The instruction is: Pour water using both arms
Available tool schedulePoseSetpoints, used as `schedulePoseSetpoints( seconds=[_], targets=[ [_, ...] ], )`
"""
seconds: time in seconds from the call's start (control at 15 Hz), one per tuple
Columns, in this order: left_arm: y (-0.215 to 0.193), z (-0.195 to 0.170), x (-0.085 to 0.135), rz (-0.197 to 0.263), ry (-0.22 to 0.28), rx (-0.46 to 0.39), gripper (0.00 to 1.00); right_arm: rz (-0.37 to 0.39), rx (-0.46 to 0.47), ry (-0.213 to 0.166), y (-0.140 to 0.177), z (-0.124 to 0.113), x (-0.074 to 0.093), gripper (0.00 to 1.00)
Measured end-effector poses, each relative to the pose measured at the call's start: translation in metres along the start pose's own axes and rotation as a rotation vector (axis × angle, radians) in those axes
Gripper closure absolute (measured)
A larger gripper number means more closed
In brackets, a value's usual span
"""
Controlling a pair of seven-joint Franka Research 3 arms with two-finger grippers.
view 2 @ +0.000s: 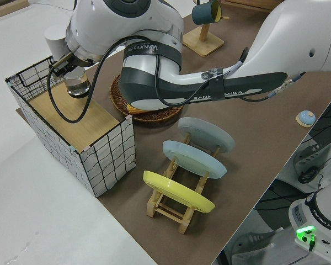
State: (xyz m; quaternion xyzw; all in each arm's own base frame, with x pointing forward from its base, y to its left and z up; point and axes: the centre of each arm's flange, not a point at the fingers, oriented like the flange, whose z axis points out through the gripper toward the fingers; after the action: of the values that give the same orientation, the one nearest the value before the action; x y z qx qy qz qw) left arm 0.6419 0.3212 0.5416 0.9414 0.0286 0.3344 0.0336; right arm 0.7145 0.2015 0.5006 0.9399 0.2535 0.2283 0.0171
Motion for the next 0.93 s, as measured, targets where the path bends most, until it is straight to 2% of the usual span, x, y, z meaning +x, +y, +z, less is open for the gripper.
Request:
schedulePoseSetpoints(
  seconds=[0.13,0.4,0.53,0.67,0.8,0.93],
  targets=[
    [0.011,-0.010,0.006,0.004,-0.037,-0.005,0.36,-0.004,-0.010,-0.019,0.021,-0.001,-0.009,0.93],
    [0.043,-0.036,0.020,-0.023,-0.100,0.013,0.36,0.037,-0.013,-0.101,0.058,-0.005,-0.030,0.93],
    [0.072,-0.057,0.033,-0.035,-0.104,0.021,0.36,0.062,-0.001,-0.179,0.073,-0.006,-0.044,0.93],
    [0.100,-0.079,0.041,-0.043,-0.110,0.024,0.36,0.078,0.028,-0.279,0.070,-0.008,-0.057,0.93],
    [0.128,-0.093,0.044,-0.059,-0.126,0.046,0.36,0.127,0.056,-0.388,0.051,-0.012,-0.066,0.93],
    [0.159,-0.094,0.043,-0.081,-0.142,0.072,0.36,0.173,0.067,-0.474,0.023,-0.015,-0.072,0.93]
  ],
)
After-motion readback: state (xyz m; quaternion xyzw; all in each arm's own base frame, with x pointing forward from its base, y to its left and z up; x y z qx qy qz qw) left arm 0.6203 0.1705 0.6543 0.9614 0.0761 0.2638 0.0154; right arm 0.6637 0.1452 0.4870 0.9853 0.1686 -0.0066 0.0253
